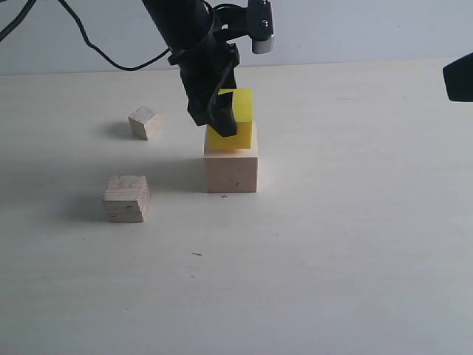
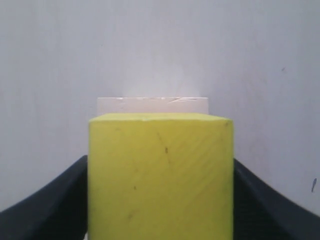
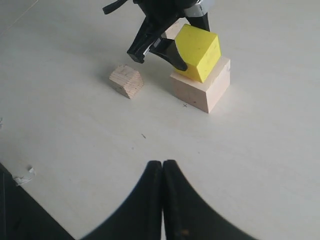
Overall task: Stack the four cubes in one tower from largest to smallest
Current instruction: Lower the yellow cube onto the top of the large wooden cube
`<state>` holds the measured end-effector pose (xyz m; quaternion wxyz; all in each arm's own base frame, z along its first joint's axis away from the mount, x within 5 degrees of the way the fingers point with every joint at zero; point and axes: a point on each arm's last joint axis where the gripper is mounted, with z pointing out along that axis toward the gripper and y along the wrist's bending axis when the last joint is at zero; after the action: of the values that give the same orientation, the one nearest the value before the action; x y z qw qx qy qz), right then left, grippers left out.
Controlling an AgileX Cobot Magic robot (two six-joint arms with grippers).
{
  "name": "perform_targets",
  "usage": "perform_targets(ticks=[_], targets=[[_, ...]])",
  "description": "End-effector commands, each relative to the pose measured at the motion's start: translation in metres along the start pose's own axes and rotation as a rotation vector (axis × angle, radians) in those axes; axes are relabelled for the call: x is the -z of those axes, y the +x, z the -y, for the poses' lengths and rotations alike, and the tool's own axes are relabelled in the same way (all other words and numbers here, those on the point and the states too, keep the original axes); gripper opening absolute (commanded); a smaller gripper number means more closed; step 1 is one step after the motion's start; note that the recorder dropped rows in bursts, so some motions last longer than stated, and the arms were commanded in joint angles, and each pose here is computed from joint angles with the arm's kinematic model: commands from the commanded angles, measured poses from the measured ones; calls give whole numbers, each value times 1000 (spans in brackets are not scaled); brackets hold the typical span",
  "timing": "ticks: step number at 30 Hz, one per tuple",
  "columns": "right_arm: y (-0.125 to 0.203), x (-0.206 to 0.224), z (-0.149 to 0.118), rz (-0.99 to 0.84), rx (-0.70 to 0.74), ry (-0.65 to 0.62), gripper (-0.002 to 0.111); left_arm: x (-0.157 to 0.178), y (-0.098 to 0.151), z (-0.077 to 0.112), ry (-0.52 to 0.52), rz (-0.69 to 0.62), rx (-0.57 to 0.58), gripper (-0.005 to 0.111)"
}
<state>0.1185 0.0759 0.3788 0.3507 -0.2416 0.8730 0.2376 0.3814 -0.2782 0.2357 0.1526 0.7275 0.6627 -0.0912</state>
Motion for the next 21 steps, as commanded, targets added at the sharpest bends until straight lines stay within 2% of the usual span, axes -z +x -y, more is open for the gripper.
perform_targets(ticks=[1, 4, 6, 13, 15, 21], targets=[[1, 0, 0, 1, 5, -3, 0, 2, 0, -1, -2, 2, -1, 0], [1, 0, 0, -3, 5, -5, 0, 2, 0, -1, -2, 2, -1, 0], [1, 0, 0, -5, 5, -5, 0, 2, 0, -1, -4, 3, -1, 4], [2, 0, 0, -9, 5, -7, 0, 2, 0, -3, -29, 10, -2, 44], [2, 0, -1, -11, 5, -7, 0, 2, -1, -3, -32, 11, 0, 52], [2, 0, -1, -16, 5, -9, 0, 2, 0, -3, -28, 9, 0, 56]])
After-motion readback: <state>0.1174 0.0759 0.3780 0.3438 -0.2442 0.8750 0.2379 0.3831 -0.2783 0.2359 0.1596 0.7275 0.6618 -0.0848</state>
